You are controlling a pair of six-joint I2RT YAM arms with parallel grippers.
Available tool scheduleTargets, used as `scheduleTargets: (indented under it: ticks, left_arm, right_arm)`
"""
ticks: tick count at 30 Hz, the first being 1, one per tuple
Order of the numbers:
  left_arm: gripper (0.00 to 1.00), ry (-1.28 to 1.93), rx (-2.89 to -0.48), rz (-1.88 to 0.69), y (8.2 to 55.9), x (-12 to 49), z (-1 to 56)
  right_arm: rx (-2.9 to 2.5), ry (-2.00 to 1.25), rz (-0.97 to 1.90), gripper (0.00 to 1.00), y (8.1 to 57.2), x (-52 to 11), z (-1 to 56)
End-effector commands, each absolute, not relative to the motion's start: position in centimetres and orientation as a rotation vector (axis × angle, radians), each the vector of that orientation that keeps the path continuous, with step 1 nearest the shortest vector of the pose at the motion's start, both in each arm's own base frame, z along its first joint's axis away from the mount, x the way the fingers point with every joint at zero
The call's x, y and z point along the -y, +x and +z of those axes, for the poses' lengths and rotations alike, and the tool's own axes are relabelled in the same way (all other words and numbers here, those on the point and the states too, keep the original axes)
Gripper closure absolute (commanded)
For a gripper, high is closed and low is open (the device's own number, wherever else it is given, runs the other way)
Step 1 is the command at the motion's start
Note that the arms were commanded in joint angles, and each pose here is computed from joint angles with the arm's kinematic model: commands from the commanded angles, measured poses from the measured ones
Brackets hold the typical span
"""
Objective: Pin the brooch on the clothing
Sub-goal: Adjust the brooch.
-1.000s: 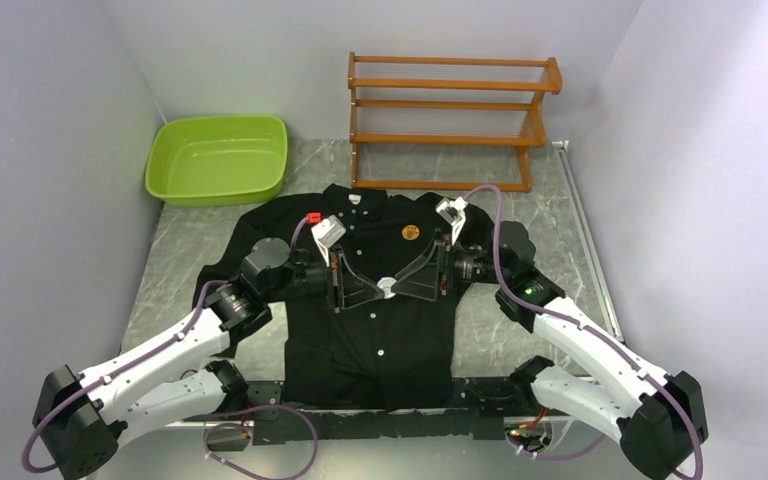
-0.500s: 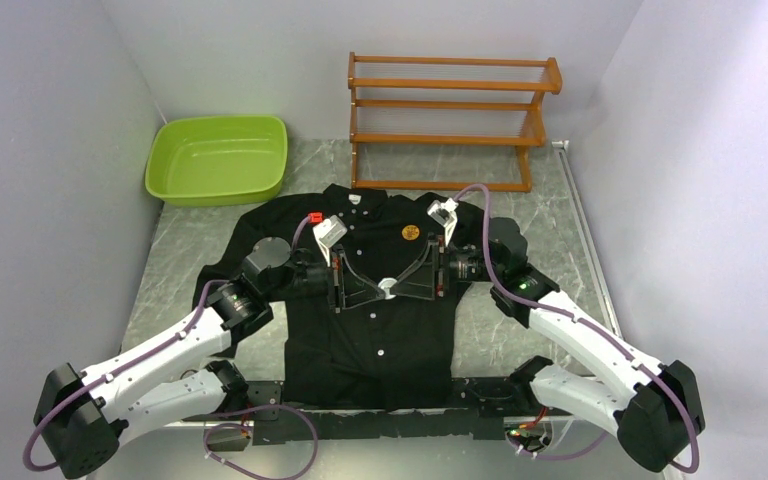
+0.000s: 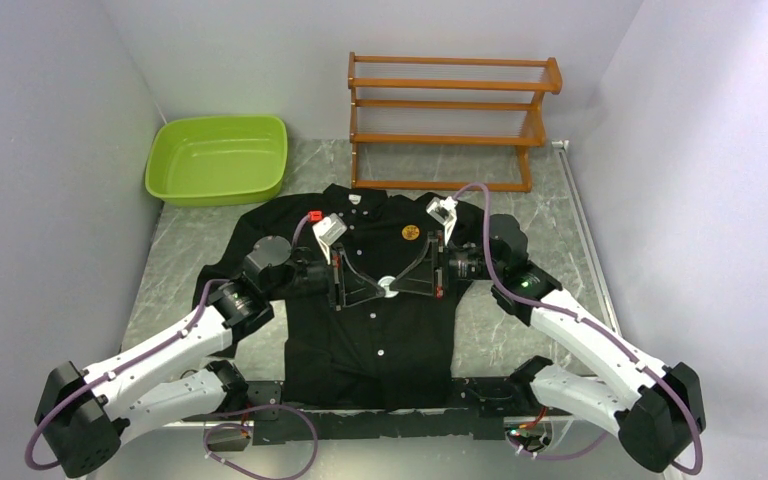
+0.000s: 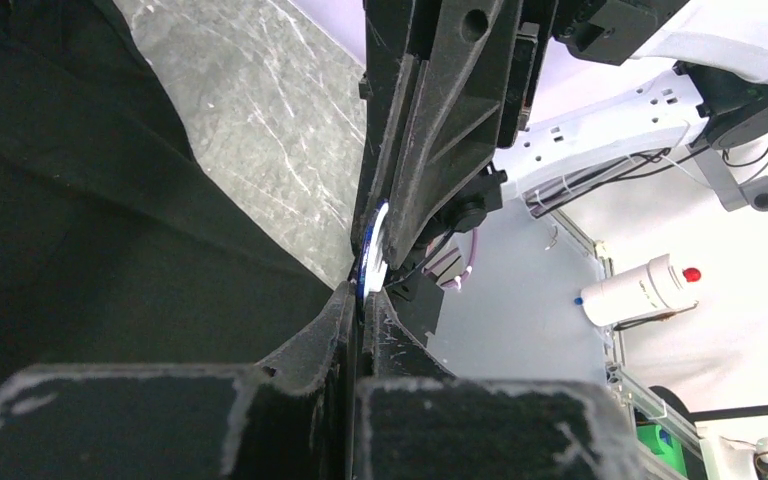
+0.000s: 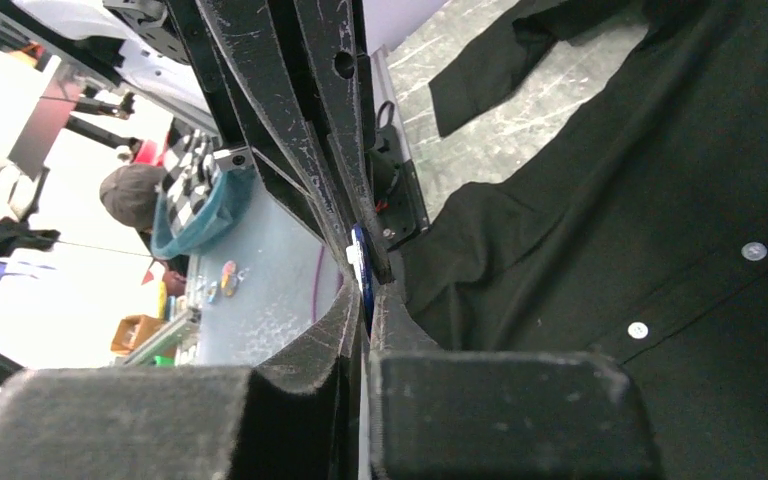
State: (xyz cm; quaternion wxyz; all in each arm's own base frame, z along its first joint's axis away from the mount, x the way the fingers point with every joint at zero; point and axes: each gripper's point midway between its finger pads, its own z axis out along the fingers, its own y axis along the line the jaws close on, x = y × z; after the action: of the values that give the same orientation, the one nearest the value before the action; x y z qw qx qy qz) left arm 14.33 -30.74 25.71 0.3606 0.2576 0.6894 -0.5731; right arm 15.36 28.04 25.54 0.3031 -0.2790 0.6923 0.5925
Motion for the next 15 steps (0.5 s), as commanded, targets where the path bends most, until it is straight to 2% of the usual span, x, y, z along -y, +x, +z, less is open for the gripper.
scheduleTargets:
  ticks: [1, 4, 8, 9, 13, 15]
  left_arm:
    - [0.97, 0.697, -1.702, -1.521, 13.7, 31.0, 27.8]
    - [0.97, 0.691, -1.701, -1.525, 13.7, 31.0, 27.6]
    - [0.97, 0.687, -1.707, -1.532, 13.7, 31.1, 27.2]
    - [0.97, 0.686, -1.710, -1.531, 13.7, 31.1, 27.1]
    - [0.97, 0.677, -1.726, -1.528, 13.7, 31.0, 26.6]
    - [0.97, 0.678, -1.728, -1.536, 13.6, 31.0, 26.5]
  right_arm:
    - [-1.812, -0.683, 1.426, 1.00, 17.5, -27.7, 26.5]
    - [-1.845, -0.607, 1.348, 1.00, 18.6, -27.1, 26.1]
    - [-1.850, -0.551, 1.383, 1.00, 18.5, -27.2, 26.2]
    - [-1.863, -0.508, 1.385, 0.95, 18.8, -27.1, 26.2]
    - [-1.845, -0.422, 1.458, 0.44, 18.7, -27.1, 26.4]
    - [-1.831, -0.395, 1.495, 0.27, 18.6, -27.2, 26.5]
